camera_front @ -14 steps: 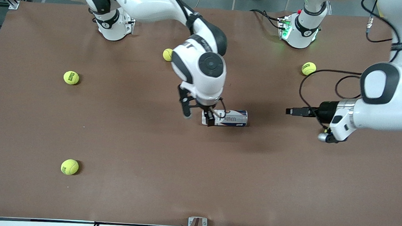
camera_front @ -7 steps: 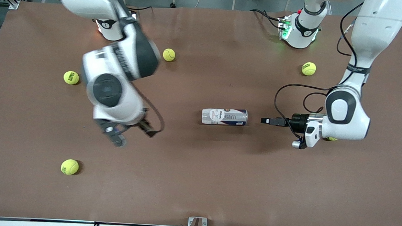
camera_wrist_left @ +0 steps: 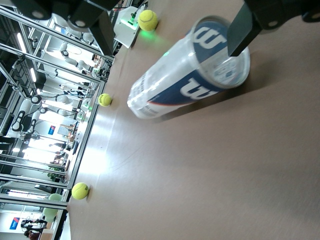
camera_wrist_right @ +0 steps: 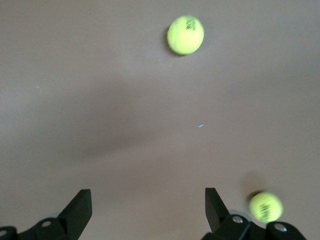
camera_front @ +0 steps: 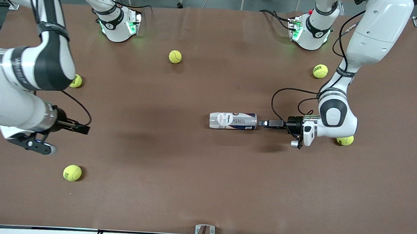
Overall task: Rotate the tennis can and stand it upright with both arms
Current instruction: 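Grasp the can's bottom end with the left gripper, then lift and rotate the can upright with the left gripper, then set the can upright on the table and open the left gripper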
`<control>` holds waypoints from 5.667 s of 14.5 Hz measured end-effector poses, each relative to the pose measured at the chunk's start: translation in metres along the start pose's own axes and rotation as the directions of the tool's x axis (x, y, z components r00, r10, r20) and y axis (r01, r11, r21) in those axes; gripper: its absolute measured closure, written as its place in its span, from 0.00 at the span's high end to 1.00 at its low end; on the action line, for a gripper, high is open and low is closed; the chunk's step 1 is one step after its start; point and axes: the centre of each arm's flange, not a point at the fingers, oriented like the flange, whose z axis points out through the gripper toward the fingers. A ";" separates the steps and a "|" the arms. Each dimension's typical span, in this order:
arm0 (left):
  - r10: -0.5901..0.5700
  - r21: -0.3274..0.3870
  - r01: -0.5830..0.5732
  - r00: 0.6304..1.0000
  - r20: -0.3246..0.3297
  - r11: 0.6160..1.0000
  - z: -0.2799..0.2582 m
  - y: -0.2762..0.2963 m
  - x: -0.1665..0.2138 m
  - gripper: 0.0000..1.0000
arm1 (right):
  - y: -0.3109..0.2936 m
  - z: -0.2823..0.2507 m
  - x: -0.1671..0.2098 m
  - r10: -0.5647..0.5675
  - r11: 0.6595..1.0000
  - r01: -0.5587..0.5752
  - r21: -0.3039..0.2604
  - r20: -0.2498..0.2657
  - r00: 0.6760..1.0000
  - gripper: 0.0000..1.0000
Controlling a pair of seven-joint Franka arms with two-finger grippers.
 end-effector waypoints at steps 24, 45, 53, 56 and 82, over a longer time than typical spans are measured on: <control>0.100 0.025 -0.098 0.992 -0.082 0.995 0.029 0.033 -0.002 0.06 | 0.104 -0.068 -0.006 -0.178 0.982 0.182 0.049 -0.070 0.982 1.00; -0.140 0.782 0.266 0.964 -0.227 0.564 0.093 0.342 -0.046 0.06 | 0.130 -0.143 -0.145 -0.203 0.977 0.209 0.050 -0.116 0.972 1.00; 0.003 0.854 0.352 0.924 -0.383 0.383 0.254 0.351 -0.142 0.06 | 0.128 -0.148 -0.154 -0.211 0.975 0.217 0.052 -0.106 0.972 1.00; 0.005 0.862 0.345 0.928 -0.374 0.370 0.277 0.336 -0.145 0.06 | 0.122 -0.148 -0.155 -0.223 0.972 0.229 0.050 -0.105 0.969 1.00; 0.048 0.795 0.388 0.886 -0.461 0.466 0.164 0.421 -0.124 1.00 | 0.126 -0.146 -0.156 -0.241 0.965 0.249 0.082 -0.096 0.966 1.00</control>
